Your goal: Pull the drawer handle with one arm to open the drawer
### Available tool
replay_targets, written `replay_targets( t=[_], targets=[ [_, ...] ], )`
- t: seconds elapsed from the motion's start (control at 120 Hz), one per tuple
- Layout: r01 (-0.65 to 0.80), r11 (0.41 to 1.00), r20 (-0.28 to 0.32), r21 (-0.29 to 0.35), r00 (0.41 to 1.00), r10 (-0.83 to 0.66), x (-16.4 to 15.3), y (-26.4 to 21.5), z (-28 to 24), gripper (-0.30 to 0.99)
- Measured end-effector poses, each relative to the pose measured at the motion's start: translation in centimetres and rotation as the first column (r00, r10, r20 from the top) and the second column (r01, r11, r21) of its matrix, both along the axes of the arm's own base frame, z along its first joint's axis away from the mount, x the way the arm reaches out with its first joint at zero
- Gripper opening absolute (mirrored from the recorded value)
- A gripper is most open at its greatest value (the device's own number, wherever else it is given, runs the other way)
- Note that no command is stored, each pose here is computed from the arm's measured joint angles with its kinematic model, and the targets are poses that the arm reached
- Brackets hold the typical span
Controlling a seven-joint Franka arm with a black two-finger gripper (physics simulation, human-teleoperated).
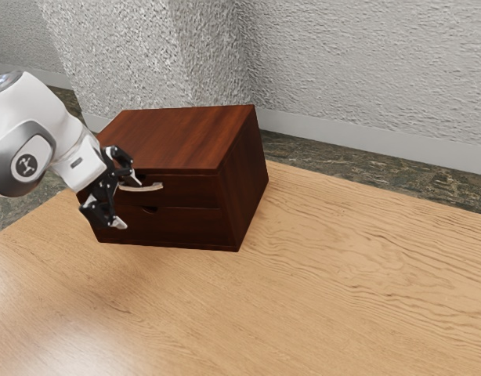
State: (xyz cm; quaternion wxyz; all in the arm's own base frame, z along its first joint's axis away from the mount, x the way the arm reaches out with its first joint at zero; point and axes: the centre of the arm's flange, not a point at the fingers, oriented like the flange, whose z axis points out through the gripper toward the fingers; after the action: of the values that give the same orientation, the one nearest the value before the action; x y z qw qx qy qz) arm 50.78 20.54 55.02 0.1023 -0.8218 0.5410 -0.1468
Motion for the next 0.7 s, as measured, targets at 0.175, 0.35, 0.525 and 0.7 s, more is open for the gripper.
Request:
replay_targets(
  t=[0.175,0.35,0.525,0.7],
  targets=[
    [-0.012,1.000,0.030,0.002,0.999,0.012,0.2,0.1,0.5,0.68],
    [-0.030,1.000,0.029,-0.001,0.999,0.030,0.1,0.6,-0.3,0.69],
    [-0.044,0.999,0.031,-0.005,0.999,0.044,0.0,0.9,-0.8,0.69],
    [-0.047,0.999,0.025,-0.011,0.999,0.047,0.0,0.7,-1.4,0.70]
  ],
)
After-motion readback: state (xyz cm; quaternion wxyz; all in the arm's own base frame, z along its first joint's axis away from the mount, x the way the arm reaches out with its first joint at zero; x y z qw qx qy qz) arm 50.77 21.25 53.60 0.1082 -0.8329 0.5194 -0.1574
